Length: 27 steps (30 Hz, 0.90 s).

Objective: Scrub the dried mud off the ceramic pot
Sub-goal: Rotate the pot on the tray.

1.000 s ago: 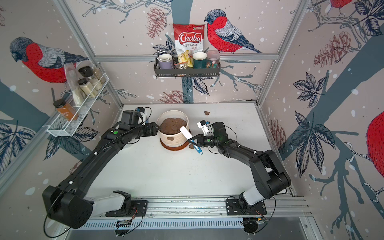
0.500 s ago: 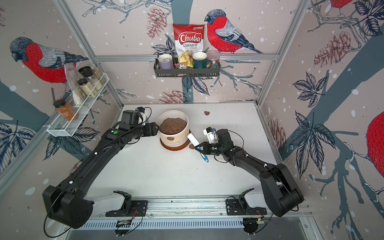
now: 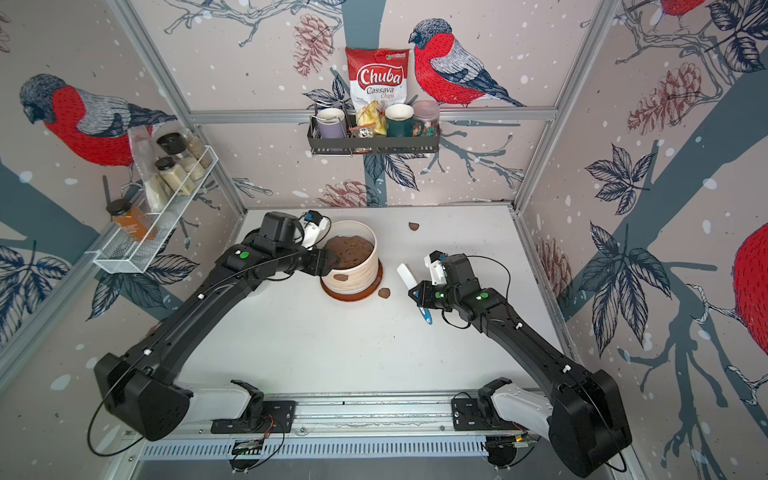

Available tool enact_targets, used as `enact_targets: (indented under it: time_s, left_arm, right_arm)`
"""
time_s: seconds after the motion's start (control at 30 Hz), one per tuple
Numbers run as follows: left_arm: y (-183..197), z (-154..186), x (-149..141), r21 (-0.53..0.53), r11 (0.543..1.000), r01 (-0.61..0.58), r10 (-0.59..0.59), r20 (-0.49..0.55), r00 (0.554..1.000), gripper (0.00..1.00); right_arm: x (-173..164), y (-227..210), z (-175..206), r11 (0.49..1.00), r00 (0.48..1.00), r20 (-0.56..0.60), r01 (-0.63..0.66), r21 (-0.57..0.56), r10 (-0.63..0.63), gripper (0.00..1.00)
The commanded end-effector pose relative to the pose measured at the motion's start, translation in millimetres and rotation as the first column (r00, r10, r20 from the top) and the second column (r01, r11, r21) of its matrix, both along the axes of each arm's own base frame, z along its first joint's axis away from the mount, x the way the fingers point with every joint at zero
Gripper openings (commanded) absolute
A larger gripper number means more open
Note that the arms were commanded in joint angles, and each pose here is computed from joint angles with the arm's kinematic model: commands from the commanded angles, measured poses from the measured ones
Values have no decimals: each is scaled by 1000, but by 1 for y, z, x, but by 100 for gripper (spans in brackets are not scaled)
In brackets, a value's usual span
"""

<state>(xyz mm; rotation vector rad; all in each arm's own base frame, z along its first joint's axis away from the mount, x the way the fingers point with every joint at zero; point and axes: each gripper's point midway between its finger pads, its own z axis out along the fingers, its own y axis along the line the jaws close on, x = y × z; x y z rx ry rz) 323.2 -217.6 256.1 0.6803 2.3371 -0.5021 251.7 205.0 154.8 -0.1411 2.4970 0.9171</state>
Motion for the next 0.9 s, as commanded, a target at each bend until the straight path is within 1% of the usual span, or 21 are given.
enact_targets:
  time_s: [0.0,0.07,0.17,0.33,0.4,0.47,0.5,0.53,0.6,0.83,0.87]
  left_arm:
    - [6,-26,-7,201,974,101,-88,-74,993,69]
    - [5,-32,1,241,965,105,-82,-102,991,67]
    - [3,-44,12,293,949,118,-82,-135,987,65]
    - [-6,-55,12,315,934,169,-114,-184,976,61]
    - [-11,-61,8,341,917,208,-144,-203,969,61]
    - [-12,-71,4,387,891,238,-157,-228,961,60]
    - [-11,-76,4,413,878,242,-153,-237,959,58]
    - [-10,-82,5,439,866,241,-141,-248,959,54]
    - [-10,-88,8,453,860,234,-122,-263,957,49]
    - [-23,-90,12,405,890,209,-91,-291,952,26]
    - [-25,-90,13,397,896,201,-83,-295,952,25]
  right_arm:
    - [2,-11,-4,997,998,-14,59,-41,-59,0]
    - [2,-9,-4,998,998,-26,61,-25,-61,0]
    - [-3,-1,-12,999,995,-91,44,4,-44,0]
    - [-7,12,-22,999,981,-190,29,20,-25,0]
    - [-7,19,-27,1000,972,-236,8,26,-1,0]
    - [-7,22,-27,1000,969,-246,-5,18,10,0]
    - [-5,22,-27,1000,970,-243,-3,12,6,0]
    - [-4,23,-25,1000,971,-238,-2,13,5,0]
    - [-3,24,-23,1000,973,-230,-8,15,11,0]
    - [-5,21,-24,1000,974,-226,-5,1,5,0]
    - [-5,20,-25,1000,974,-226,-3,-6,2,0]
